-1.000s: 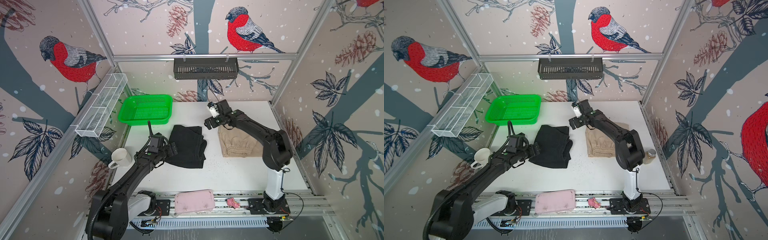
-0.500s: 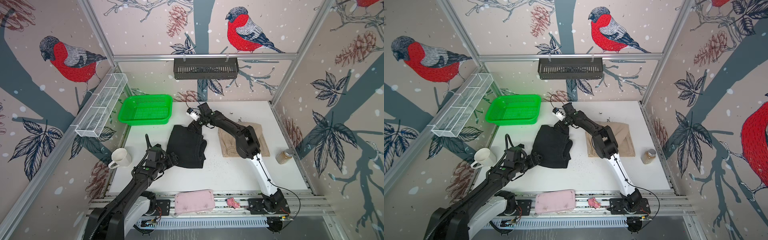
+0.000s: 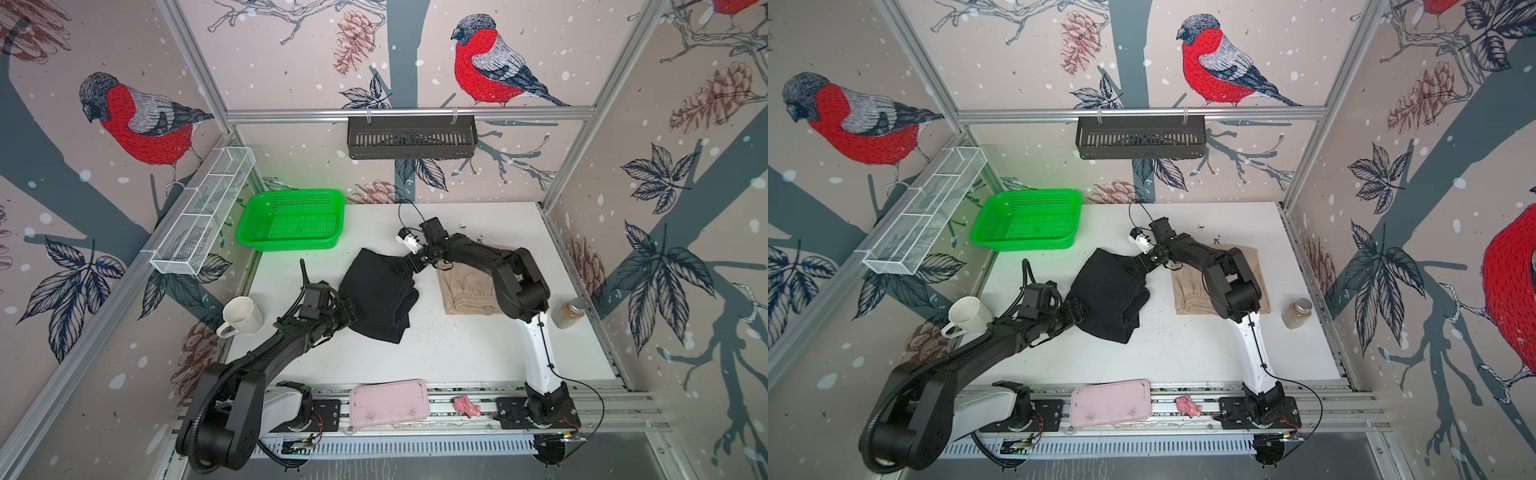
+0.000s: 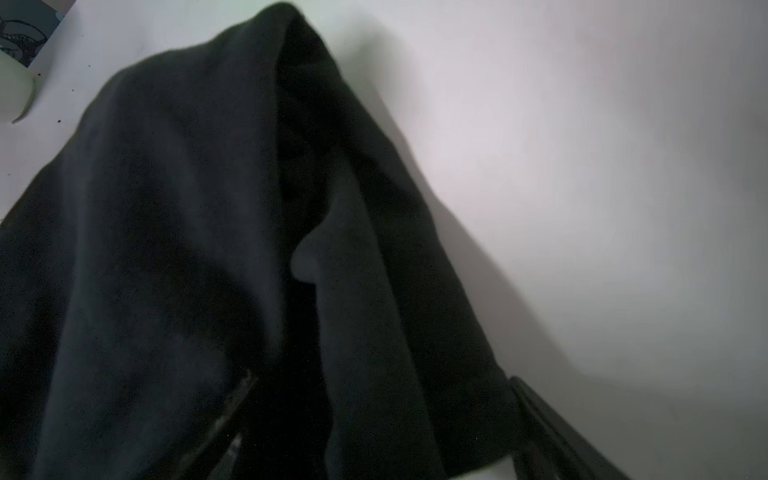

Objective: Fold and stack the shorts
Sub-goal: 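Grasp the black shorts' far edge with the right gripper beside the left gripper, then lift the black shorts with both grippers toward the beige shorts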

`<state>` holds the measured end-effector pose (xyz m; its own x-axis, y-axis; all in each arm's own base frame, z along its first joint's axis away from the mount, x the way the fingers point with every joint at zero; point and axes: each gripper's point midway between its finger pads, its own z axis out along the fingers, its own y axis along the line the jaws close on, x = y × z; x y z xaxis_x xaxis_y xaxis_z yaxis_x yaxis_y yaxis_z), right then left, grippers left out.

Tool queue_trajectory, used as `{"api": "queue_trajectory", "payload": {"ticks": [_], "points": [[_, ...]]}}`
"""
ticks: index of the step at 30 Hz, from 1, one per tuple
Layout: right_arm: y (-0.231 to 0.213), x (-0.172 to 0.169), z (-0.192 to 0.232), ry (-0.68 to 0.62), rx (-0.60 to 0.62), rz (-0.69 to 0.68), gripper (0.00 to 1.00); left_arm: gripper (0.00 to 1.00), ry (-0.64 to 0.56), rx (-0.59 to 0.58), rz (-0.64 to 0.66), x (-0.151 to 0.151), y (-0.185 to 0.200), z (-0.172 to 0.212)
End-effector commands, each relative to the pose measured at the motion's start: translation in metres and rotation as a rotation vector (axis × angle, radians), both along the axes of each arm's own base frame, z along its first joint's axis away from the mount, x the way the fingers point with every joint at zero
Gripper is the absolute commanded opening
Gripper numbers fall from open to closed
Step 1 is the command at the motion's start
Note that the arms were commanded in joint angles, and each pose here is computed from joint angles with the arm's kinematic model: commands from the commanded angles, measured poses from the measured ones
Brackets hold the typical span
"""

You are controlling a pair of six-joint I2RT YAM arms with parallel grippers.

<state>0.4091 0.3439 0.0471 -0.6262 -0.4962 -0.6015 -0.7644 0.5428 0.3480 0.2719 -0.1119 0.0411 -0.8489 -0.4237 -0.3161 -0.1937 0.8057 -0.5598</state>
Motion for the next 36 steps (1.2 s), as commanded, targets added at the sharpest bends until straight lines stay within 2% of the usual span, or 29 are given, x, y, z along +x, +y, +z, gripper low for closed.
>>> {"api": "queue_trajectory", "payload": {"ticks": [1, 5, 8, 10, 14, 18, 21, 23, 25, 31, 33, 36], "points": [[-0.006, -0.023, 0.025, -0.001, 0.087, -0.056, 0.88, 0.81, -0.030, 0.142, -0.005, 0.023, 0.016, 0.003], [-0.016, -0.071, 0.035, 0.029, 0.095, -0.091, 0.88, 0.82, -0.036, 0.237, -0.023, 0.060, 0.025, 0.012], [-0.010, -0.106, 0.031, 0.056, 0.064, -0.080, 0.89, 0.83, -0.079, 0.214, -0.041, 0.085, 0.020, 0.017], [-0.020, -0.114, 0.025, 0.078, -0.033, -0.124, 0.90, 0.83, -0.103, 0.147, -0.064, 0.099, 0.012, 0.023], [-0.039, -0.111, 0.044, 0.100, -0.060, -0.226, 0.92, 0.88, -0.124, 0.120, -0.078, 0.109, 0.007, 0.037], [-0.040, -0.093, 0.070, 0.125, -0.021, -0.299, 0.96, 0.96, -0.124, 0.189, -0.020, 0.096, 0.024, 0.059], [-0.025, -0.077, 0.076, 0.138, 0.011, -0.277, 1.00, 0.97, -0.089, 0.201, 0.024, 0.074, 0.034, 0.060], [-0.013, -0.068, 0.076, 0.123, 0.013, -0.241, 1.00, 0.97, -0.076, 0.156, 0.025, 0.056, 0.030, 0.053], [-0.010, -0.053, 0.067, 0.093, -0.025, -0.223, 1.00, 0.97, -0.084, 0.063, 0.028, 0.037, 0.021, 0.044], [-0.010, -0.026, 0.032, 0.069, -0.123, -0.144, 1.00, 0.97, -0.158, -0.159, 0.007, 0.004, -0.002, 0.034], [-0.017, -0.022, 0.022, 0.071, -0.144, -0.137, 1.00, 0.97, -0.174, -0.185, -0.003, -0.002, -0.005, 0.033], [-0.019, -0.021, 0.012, 0.107, -0.102, -0.109, 1.00, 0.97, -0.185, -0.185, 0.007, -0.007, -0.003, 0.026]]}}
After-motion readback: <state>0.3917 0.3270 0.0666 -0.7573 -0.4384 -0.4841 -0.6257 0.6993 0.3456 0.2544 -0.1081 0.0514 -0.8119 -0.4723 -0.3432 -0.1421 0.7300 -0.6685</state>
